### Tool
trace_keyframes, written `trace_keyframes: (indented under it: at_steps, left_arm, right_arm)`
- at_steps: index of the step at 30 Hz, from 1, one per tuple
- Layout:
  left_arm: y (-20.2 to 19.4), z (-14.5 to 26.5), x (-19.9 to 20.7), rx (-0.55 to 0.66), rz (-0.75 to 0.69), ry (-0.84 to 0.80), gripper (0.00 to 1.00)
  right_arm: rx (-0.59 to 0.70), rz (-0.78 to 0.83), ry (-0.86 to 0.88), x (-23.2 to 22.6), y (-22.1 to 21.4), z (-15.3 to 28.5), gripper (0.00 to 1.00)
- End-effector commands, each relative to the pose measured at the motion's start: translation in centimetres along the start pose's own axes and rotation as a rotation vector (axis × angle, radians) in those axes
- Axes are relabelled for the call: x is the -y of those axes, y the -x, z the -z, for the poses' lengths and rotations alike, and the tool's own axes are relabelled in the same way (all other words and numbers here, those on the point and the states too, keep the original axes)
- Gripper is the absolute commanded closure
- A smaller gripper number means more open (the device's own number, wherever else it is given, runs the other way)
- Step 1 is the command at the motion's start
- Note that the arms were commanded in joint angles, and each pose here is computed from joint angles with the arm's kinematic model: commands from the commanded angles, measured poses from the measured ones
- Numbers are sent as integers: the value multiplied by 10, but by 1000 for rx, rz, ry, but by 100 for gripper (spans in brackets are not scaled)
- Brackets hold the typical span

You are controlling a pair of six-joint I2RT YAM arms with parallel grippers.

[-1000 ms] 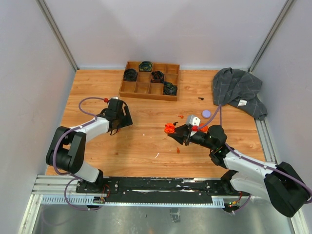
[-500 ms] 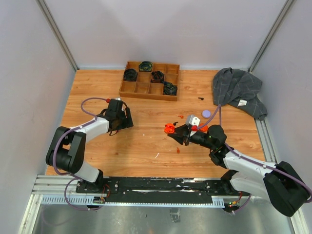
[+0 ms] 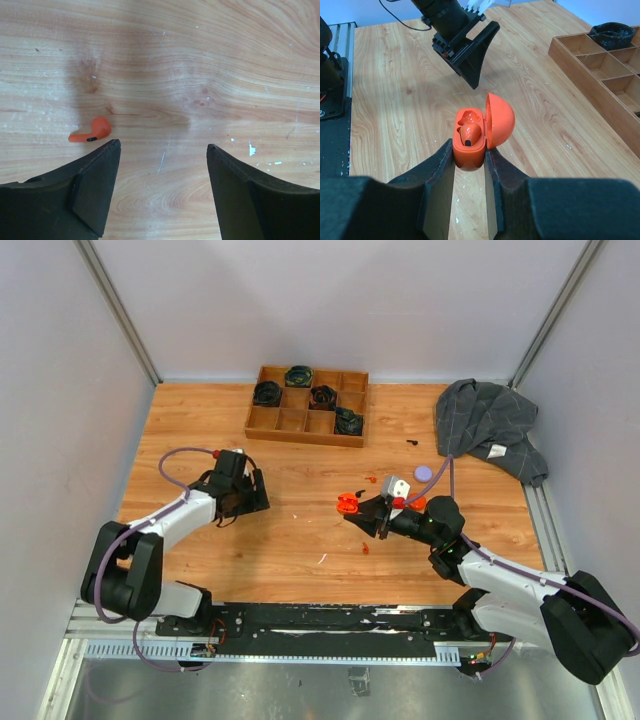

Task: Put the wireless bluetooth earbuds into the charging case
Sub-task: Pick up the earbud from the center of the board.

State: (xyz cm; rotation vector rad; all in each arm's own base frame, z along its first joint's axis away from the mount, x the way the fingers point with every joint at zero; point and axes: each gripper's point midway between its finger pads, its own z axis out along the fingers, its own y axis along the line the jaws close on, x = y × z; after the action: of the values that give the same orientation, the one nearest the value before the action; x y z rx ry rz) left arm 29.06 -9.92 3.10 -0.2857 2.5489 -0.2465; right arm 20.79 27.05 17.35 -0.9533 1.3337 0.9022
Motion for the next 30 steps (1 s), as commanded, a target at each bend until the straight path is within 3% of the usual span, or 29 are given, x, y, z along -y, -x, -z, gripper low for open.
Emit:
trace_keyframes:
  at_steps: [1, 10, 30]
  left_arm:
    - [16, 19, 7, 52, -6, -31, 25]
    - [40, 31, -9, 79, -79, 97, 23]
    - [18, -4, -28, -46, -16, 109, 19]
  right_arm:
    - [48, 43, -15, 6, 19, -2, 94]
    - [47, 43, -13, 5, 19, -2, 94]
    - [45, 41, -10, 5, 19, -2, 94]
